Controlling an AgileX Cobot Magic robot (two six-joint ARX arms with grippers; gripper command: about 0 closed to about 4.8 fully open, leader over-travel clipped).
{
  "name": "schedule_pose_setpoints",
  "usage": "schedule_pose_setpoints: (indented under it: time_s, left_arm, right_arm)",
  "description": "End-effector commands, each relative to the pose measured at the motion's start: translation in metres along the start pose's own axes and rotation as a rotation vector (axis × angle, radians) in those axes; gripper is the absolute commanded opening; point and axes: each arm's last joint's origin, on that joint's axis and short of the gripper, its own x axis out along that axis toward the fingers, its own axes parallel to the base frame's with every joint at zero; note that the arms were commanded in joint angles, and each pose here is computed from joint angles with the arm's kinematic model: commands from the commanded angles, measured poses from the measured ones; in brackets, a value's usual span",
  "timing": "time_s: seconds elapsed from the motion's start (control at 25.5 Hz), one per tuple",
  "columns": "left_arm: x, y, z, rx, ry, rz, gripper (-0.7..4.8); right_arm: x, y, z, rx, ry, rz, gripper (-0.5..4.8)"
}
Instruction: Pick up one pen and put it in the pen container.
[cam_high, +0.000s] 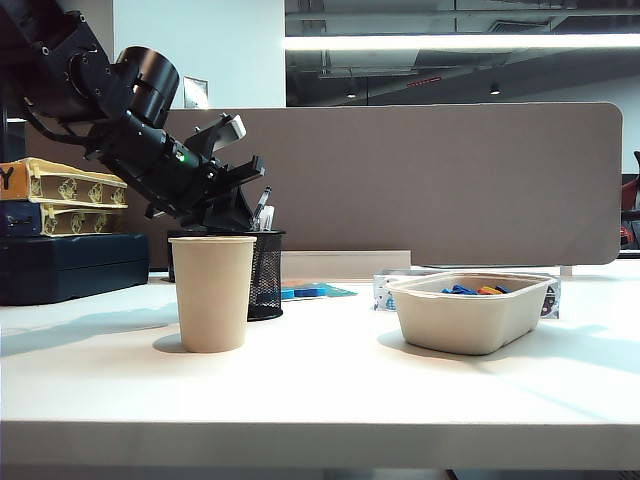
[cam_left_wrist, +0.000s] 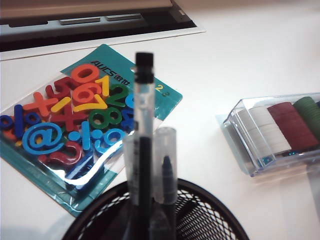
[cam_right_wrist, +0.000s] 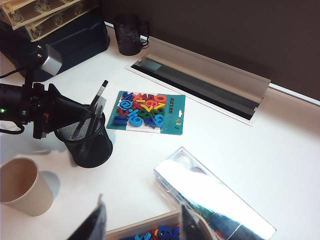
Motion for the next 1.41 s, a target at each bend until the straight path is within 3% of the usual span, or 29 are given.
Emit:
schedule_pose_setpoints:
  time_s: [0.04, 0.16, 0.39, 0.83, 1.14, 1.41]
  left_arm:
    - [0.002, 0.002, -0.008, -0.015, 0.044, 0.002, 0.29]
    - [0.002, 0.001, -0.007, -0.014, 0.039, -0.005, 1.76]
    - [-0.004, -0.001, 0.001, -0.006, 0.018, -0.004, 1.78]
    - [-0.031, -0.011, 0.033, 0.041, -0.111, 0.016, 1.78]
    - [-0.073, -0.027, 0.067, 0.082, -0.228, 0.012, 1.78]
    - [-0.109, -0.04, 0.079, 0.168, -0.209, 0.022, 1.78]
  right_arm:
    - [-0.002, 0.001, 0.003, -0.011, -0.021, -0.002, 1.85]
    - [-0.002, 0.0, 0.003, -0.01, -0.02, -0.005, 1.85]
    - [-0.002, 0.0, 0.003, -0.014, -0.019, -0.005, 1.85]
    - [-0.002, 0.0, 0.003, -0.016, -0.017, -0.004, 1.85]
    - [-0.003, 0.001, 0.003, -0.016, -0.018, -0.004, 1.84]
    - [-0.015, 0.005, 0.007, -0.04, -0.052, -0.011, 1.84]
